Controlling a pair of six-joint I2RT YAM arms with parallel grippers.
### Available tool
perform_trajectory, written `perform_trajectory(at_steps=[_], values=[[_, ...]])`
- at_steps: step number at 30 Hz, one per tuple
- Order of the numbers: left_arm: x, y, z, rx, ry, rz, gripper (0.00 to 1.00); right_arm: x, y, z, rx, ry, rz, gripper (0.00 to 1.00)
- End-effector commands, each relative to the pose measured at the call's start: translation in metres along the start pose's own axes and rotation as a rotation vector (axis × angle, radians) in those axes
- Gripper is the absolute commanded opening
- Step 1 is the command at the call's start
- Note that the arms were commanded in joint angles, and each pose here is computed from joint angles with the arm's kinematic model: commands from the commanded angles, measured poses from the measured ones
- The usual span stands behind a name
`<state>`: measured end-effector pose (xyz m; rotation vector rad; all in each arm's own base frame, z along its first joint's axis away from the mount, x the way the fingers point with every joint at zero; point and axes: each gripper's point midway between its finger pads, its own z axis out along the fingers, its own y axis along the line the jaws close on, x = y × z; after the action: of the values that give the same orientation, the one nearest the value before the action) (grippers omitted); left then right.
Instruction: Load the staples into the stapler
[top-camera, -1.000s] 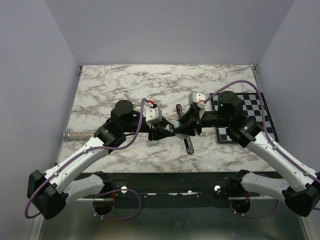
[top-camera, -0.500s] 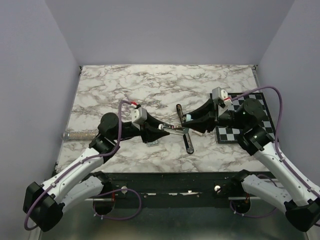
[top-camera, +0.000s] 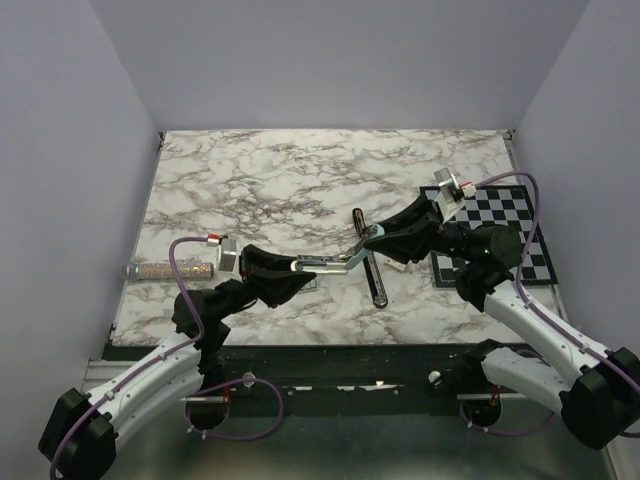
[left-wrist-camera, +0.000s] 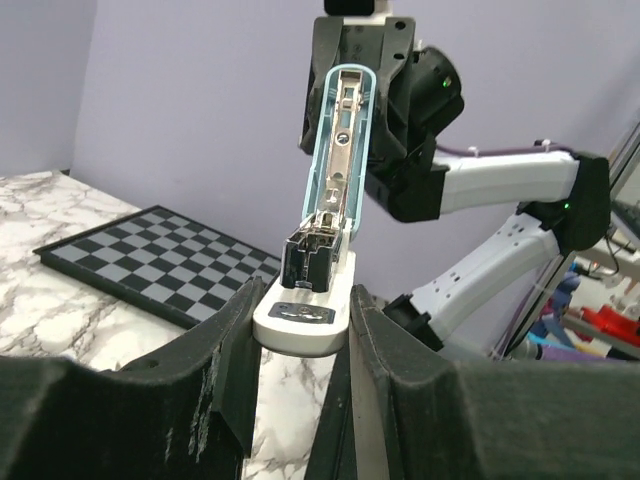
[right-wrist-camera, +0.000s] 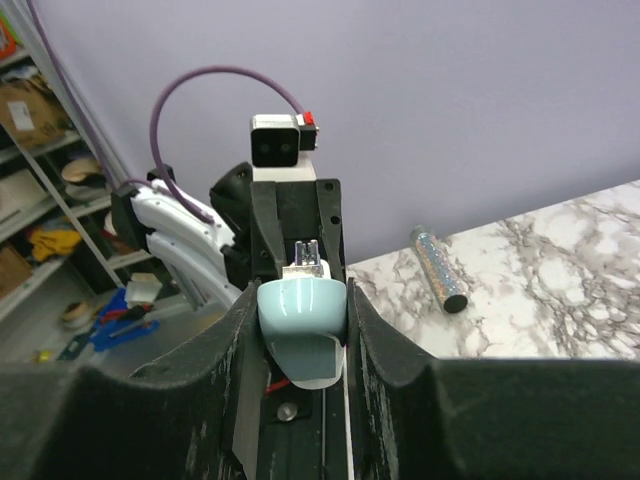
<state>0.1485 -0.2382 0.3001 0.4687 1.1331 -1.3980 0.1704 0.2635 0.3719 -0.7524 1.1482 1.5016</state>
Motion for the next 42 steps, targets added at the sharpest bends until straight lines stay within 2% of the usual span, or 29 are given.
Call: perform_trajectory(at_steps=[1, 5, 7, 9, 11, 12, 14, 15, 17, 21, 23, 27, 28, 29, 33, 42], values=[[-0.014, 0.042, -0.012, -0.198, -0.183, -0.055, 0.00, -0.086, 0.051, -0.005, -0.147, -0.330, -0.167, 0.01], [0.004, 0.038, -0.008, -0.185, -0.143, -0.085, 0.00, -0.095, 0.047, -0.007, -0.121, -0.392, -0.199, 0.01], [0.010, 0.039, -0.008, -0.196, -0.132, -0.082, 0.00, -0.096, 0.045, -0.005, -0.111, -0.365, -0.212, 0.01], [0.012, 0.040, -0.011, -0.211, -0.128, -0.081, 0.01, -0.086, 0.039, 0.000, -0.100, -0.287, -0.229, 0.01], [0.003, 0.043, -0.014, -0.244, -0.154, -0.041, 0.18, -0.078, 0.036, 0.002, -0.097, -0.223, -0.271, 0.01], [0.008, 0.052, -0.016, -0.295, -0.113, -0.037, 0.33, -0.068, 0.027, 0.004, -0.076, -0.168, -0.241, 0.01], [-0.002, 0.052, -0.017, -0.319, -0.103, 0.046, 0.46, -0.058, 0.023, 0.004, -0.075, -0.095, -0.275, 0.01], [-0.001, 0.057, -0.017, -0.356, -0.059, 0.066, 0.55, -0.049, 0.016, 0.004, -0.058, -0.050, -0.247, 0.01], [-0.011, 0.055, -0.020, -0.379, -0.059, 0.115, 0.61, -0.040, 0.016, 0.004, -0.076, 0.006, -0.271, 0.01], [-0.024, 0.060, -0.025, -0.455, 0.026, 0.235, 0.75, -0.021, 0.005, 0.001, -0.063, 0.127, -0.235, 0.01], [-0.027, 0.059, -0.025, -0.461, 0.069, 0.275, 0.76, -0.018, 0.001, 0.001, -0.055, 0.160, -0.265, 0.01], [-0.032, 0.041, -0.008, -0.356, 0.211, 0.377, 0.77, -0.008, 0.000, -0.003, -0.065, 0.224, -0.252, 0.01], [-0.026, 0.029, -0.003, -0.275, 0.260, 0.386, 0.77, -0.008, -0.001, -0.003, -0.064, 0.230, -0.257, 0.01], [-0.025, 0.025, 0.000, -0.235, 0.299, 0.431, 0.78, -0.007, -0.002, -0.003, -0.067, 0.239, -0.277, 0.01], [-0.015, 0.011, 0.015, -0.093, 0.457, 0.455, 0.79, 0.002, -0.003, -0.006, -0.078, 0.265, -0.269, 0.01], [0.005, -0.012, 0.053, 0.093, 0.575, 0.462, 0.79, 0.011, -0.006, -0.009, -0.087, 0.289, -0.268, 0.01]])
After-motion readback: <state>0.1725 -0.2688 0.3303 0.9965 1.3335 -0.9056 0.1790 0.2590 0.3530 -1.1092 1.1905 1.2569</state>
